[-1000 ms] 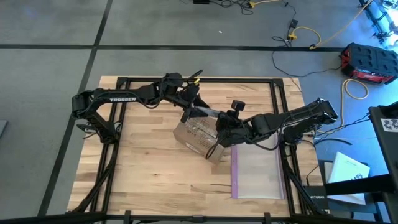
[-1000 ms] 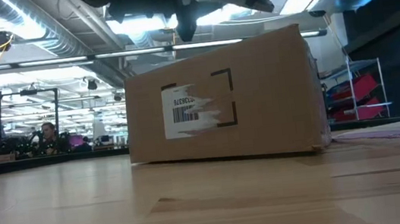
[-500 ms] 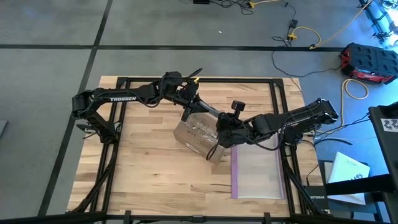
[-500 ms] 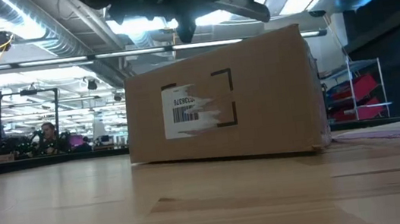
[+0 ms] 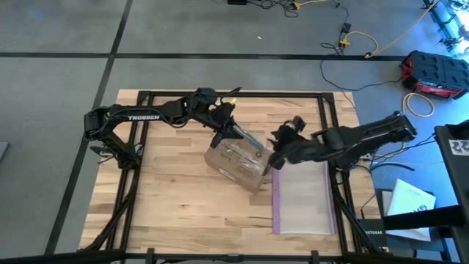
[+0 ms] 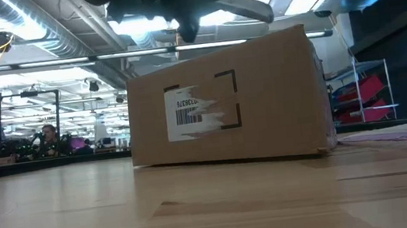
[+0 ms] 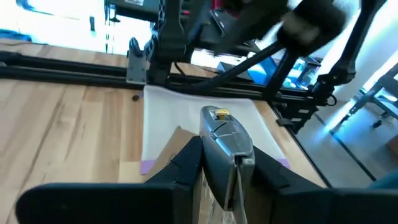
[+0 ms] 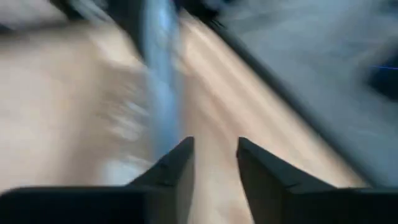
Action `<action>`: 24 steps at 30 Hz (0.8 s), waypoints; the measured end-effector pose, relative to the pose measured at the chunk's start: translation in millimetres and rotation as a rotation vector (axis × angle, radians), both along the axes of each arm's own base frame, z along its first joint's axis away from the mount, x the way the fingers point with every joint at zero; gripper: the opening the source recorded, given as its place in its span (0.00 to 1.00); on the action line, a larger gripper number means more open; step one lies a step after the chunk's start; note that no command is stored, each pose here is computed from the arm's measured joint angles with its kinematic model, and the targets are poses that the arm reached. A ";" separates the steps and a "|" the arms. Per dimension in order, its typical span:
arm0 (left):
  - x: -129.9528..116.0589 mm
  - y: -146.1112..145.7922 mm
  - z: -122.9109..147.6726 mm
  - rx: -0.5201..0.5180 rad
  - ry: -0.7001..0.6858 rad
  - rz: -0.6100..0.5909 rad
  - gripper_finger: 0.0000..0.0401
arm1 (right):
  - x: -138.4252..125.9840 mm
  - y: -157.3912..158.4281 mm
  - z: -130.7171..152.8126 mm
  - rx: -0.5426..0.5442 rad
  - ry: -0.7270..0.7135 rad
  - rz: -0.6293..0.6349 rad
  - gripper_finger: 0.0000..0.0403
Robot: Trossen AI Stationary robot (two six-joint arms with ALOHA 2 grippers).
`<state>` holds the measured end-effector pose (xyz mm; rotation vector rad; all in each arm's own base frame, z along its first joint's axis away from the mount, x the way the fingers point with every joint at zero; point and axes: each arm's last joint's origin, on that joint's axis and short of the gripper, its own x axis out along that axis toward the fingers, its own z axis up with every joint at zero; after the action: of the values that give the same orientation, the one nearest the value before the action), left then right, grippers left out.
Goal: Unpack boxes
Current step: Open the cardboard box using the cutter
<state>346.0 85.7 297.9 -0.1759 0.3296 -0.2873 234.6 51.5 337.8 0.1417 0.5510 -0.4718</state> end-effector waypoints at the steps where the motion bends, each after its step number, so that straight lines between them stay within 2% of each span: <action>1: 0.2 -0.1 -0.4 0.000 0.001 0.001 0.15 | -4.5 0.1 -0.7 0.047 -0.102 0.058 0.34; 5: 0.6 0.0 0.9 0.003 -0.013 0.001 0.15 | -30.1 -2.2 -25.4 0.146 -0.458 0.154 0.49; 8: 0.6 -0.5 0.9 0.002 -0.011 0.001 0.15 | -36.9 -6.6 -52.4 0.217 -0.575 0.135 0.57; 15: 1.1 -3.9 1.8 -0.008 -0.012 -0.009 0.15 | -11.8 -9.6 -57.7 0.128 -0.542 0.123 0.61; 24: 1.8 -3.6 4.2 -0.011 -0.035 -0.006 0.14 | 30.9 -27.4 -59.4 0.142 -0.457 0.194 0.61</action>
<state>347.7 82.1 302.2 -0.1803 0.2941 -0.2975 265.4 24.1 278.4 0.3196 0.1463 -0.1990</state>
